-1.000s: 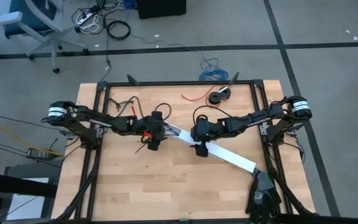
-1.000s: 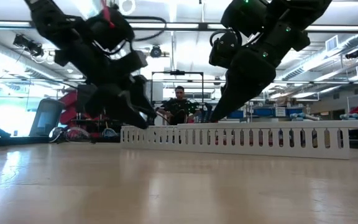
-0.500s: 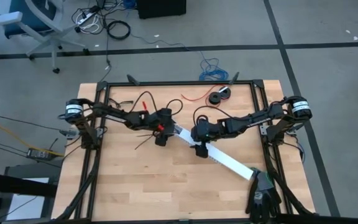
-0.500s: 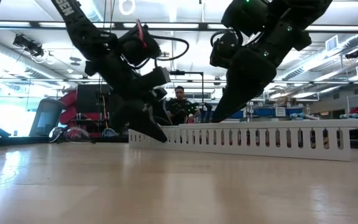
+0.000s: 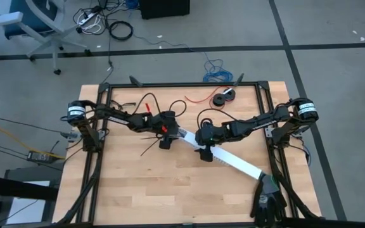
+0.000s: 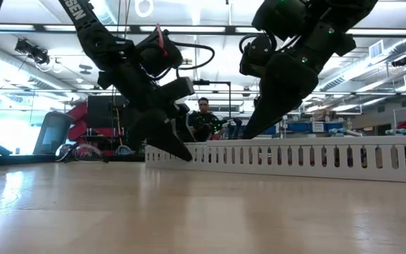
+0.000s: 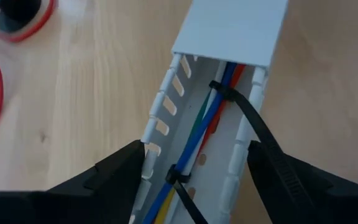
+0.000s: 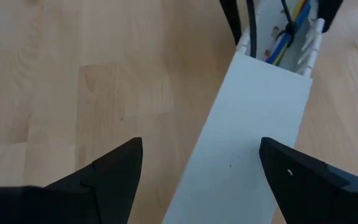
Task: Ziptie cables
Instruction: Close the white cable duct
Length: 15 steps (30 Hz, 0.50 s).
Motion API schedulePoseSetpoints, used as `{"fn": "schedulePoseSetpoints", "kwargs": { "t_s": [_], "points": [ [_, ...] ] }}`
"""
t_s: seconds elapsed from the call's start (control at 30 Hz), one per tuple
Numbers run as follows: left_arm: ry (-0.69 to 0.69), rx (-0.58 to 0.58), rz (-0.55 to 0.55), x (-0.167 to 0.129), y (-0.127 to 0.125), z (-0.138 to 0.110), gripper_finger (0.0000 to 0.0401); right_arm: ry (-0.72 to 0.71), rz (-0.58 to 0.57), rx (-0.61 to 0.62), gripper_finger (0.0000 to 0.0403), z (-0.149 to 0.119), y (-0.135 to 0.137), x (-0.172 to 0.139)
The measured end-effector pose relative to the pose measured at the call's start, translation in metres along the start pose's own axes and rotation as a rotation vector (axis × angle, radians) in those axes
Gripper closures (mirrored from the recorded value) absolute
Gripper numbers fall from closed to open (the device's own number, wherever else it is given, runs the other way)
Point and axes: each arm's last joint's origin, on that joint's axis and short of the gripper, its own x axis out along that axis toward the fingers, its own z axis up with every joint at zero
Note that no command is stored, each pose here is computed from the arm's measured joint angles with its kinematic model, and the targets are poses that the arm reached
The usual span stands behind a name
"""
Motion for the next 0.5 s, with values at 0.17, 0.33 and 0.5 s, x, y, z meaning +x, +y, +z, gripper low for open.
{"fn": "schedulePoseSetpoints", "kwargs": {
  "t_s": [0.17,0.33,0.5],
  "points": [
    [-0.002,-0.099,-0.011,0.0,-0.009,0.004,0.011,0.016,-0.017,0.008,0.0094,-0.002,-0.001,0.0],
    [-0.001,-0.124,-0.02,-0.001,-0.02,0.008,0.011,0.015,-0.07,0.01,0.0094,-0.002,-0.002,-0.003],
    [-0.005,-0.134,-0.036,-0.003,-0.029,0.012,0.011,-0.028,-0.086,0.093,0.0094,0.004,-0.003,-0.02]
  ]
}}
